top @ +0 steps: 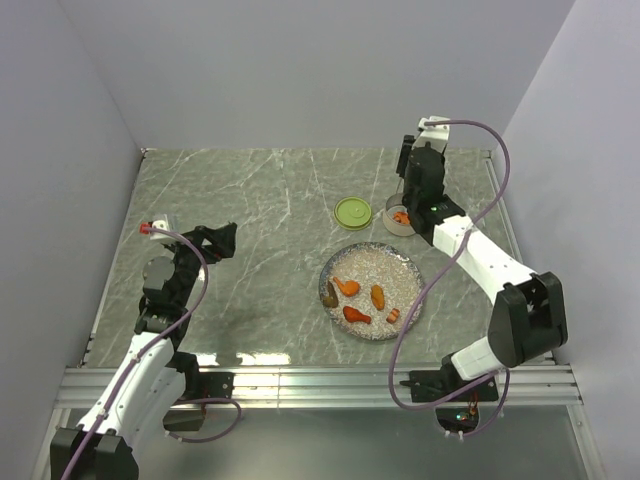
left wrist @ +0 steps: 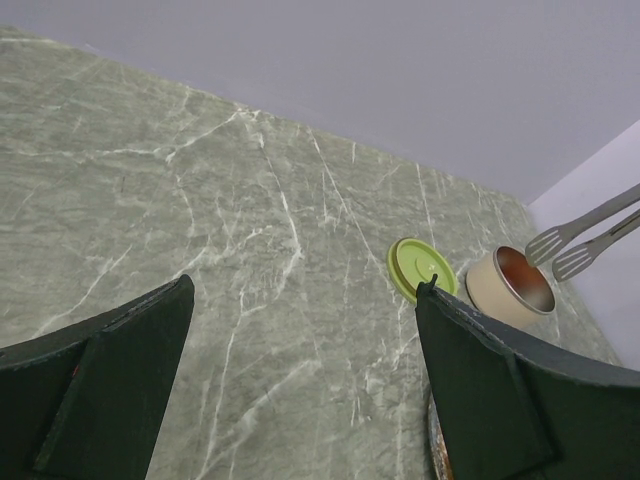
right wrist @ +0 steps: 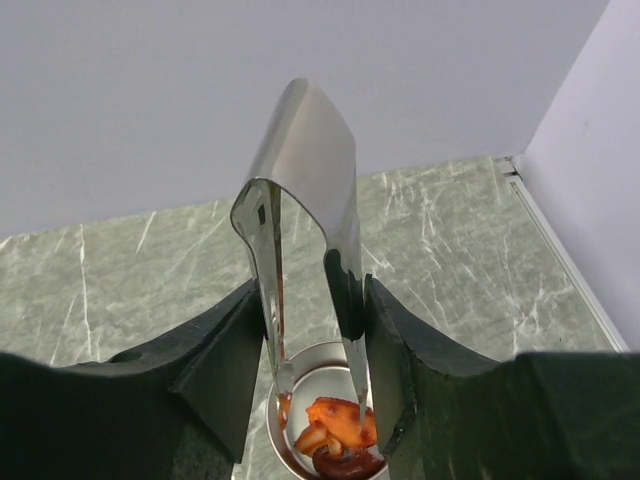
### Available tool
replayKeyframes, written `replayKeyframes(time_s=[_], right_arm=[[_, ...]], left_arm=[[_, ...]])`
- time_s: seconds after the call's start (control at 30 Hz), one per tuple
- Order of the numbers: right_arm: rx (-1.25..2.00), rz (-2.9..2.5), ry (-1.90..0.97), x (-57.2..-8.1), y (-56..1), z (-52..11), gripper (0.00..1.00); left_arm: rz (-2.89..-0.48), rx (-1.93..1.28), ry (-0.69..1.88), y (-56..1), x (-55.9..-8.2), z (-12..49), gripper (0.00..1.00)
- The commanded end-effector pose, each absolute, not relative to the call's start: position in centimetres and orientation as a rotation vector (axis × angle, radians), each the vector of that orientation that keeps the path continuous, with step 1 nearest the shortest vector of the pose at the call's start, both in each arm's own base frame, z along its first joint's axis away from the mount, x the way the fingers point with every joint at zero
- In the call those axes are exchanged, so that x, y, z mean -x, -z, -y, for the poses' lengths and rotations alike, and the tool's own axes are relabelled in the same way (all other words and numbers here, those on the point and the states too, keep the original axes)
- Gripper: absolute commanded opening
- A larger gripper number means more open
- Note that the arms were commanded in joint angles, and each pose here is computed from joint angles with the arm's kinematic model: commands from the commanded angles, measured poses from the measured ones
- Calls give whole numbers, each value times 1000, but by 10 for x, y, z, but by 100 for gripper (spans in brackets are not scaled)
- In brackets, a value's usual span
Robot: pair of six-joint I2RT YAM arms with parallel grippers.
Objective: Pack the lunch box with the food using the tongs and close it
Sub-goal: Place the food into the lunch box, then pick up the food using the clamp
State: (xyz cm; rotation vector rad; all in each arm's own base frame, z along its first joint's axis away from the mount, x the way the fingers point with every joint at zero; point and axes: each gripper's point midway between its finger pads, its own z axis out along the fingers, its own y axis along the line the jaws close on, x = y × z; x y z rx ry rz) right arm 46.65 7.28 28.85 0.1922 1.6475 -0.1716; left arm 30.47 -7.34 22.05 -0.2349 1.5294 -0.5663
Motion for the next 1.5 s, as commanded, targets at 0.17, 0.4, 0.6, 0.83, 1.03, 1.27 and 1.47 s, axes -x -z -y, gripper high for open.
replayKeyframes(time_s=[0.17,0.4,0.6,0.83,1.03,1.27,1.47], right_arm=[[-184,-1536,42,-416,-316,-82,47],[-129,-1532,-9,-360,-303,-111,46],[-86,-1577,-93,-320,-281,-128,46],[-13,-1653,-161,-284,-244,-150,46],[-2,-1705,-144,-269,-224,-150,46],[3,-1717,-137,-261,-217,-149,46],[32,-1748,-144,-257,-208,-157,46]], left_arm=[[-1503,252,542,-227,-305,67,100],[-1505,255,535,-226,-305,66,99],[-1507,258,534,-225,-306,66,99],[-1515,258,539,-223,-307,67,99],[-1516,258,537,-223,-307,67,99],[-1519,259,536,-222,-308,67,99],[-1516,258,537,-222,-308,67,99]])
